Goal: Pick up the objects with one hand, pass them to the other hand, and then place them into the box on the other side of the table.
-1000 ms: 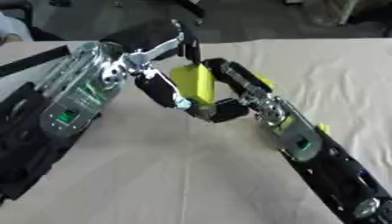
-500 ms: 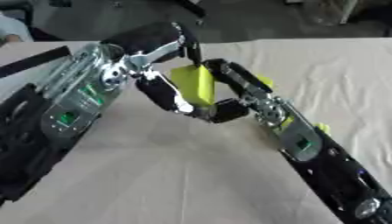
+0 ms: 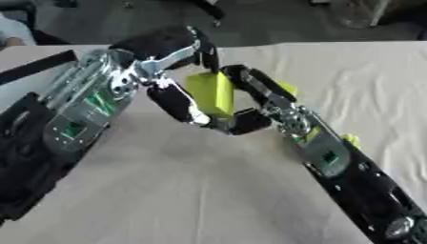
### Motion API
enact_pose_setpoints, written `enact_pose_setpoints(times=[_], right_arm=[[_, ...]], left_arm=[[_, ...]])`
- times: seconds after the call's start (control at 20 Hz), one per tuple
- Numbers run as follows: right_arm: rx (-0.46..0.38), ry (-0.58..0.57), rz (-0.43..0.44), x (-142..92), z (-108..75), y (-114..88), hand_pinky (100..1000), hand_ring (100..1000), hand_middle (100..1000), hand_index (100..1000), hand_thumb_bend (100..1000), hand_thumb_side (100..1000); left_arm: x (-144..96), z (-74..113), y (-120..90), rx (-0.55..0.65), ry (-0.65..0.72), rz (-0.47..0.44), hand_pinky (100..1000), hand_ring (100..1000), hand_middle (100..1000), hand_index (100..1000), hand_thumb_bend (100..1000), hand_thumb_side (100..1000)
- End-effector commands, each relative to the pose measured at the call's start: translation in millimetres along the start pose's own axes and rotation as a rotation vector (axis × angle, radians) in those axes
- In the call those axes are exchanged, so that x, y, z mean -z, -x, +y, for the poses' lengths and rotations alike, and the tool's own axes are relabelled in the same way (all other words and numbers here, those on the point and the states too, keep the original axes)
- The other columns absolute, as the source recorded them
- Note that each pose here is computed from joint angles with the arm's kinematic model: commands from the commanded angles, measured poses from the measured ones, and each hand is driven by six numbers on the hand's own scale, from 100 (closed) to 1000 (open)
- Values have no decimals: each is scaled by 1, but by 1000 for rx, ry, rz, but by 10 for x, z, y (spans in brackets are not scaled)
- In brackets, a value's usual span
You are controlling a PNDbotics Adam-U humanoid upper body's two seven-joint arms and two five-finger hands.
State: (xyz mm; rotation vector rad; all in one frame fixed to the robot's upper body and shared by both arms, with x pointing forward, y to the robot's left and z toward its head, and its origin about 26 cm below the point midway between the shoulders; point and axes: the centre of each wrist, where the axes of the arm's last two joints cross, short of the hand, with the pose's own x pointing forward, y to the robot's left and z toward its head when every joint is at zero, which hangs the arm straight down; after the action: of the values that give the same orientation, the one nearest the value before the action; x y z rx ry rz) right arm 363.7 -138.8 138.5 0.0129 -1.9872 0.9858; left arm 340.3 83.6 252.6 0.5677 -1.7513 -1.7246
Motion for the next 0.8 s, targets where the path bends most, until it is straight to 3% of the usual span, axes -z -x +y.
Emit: enact_pose_setpoints(times=[0.05,0.25,0.8], right_arm=[[-38,-2,-39,28,-82,-96,712,566,572,586,374,100],[-31,-12,-25,24,-78,-83,708,565,572,586,374,100],[-10,-8,-9,19,-83,-76,702,562,572,586,374,100]], left_arm=[[-157,206,-94,13,-77,-32,780,685,611,798,721,264],[-249,256,-155,10,-87,-33,780,686,613,798,725,265],[-151,163,-91,9,-32,5,783,705,640,804,727,286]])
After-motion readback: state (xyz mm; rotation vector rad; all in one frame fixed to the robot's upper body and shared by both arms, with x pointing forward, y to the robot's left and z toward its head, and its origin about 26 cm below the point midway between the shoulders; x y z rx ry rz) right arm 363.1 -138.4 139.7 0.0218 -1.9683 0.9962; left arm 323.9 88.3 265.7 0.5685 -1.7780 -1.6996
